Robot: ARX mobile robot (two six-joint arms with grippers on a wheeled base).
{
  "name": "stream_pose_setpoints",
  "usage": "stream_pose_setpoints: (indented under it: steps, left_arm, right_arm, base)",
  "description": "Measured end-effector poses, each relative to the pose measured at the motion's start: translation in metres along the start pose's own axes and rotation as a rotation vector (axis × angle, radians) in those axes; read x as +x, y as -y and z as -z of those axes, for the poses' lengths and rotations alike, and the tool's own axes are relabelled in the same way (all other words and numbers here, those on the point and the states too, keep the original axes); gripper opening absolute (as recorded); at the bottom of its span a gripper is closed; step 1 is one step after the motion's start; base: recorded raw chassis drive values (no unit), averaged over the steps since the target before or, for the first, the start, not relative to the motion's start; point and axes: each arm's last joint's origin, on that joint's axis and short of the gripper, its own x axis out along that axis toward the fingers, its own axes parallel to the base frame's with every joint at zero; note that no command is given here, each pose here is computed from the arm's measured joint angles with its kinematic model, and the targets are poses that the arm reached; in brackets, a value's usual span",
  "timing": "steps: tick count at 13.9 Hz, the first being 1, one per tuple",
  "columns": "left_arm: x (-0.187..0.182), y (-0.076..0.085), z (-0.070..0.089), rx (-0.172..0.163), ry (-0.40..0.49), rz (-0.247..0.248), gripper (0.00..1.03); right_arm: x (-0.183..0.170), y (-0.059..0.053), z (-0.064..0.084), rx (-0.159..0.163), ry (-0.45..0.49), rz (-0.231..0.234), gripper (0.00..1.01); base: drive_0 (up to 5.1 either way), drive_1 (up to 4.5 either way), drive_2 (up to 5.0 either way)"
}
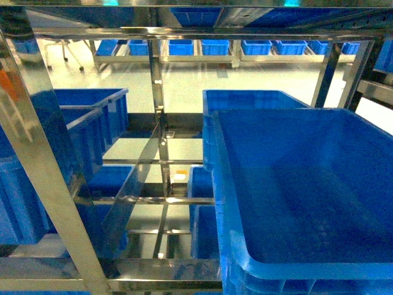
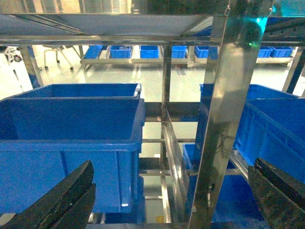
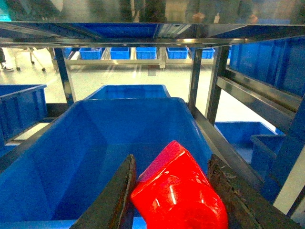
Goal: Pick red block from blue box to shelf
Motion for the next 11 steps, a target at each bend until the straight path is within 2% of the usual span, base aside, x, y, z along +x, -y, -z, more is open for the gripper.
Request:
stream_pose_setpoints:
  steps: [1, 11]
  left_arm:
    - [0.0, 0.0, -0.0004, 0.0, 0.004, 0.0, 0.98]
    - [0.0, 0.0, -0.0004, 0.0, 0.004, 0.0, 0.98]
  right_arm:
    - [0.0, 0.0, -0.0002, 0.0, 0.002, 0.0, 0.38]
    - [0.0, 0.0, -0.0001, 0.0, 0.002, 0.0, 0.38]
  base:
    - [-0.2, 3.84, -4.2]
    - [0.0, 0.0, 0.0]
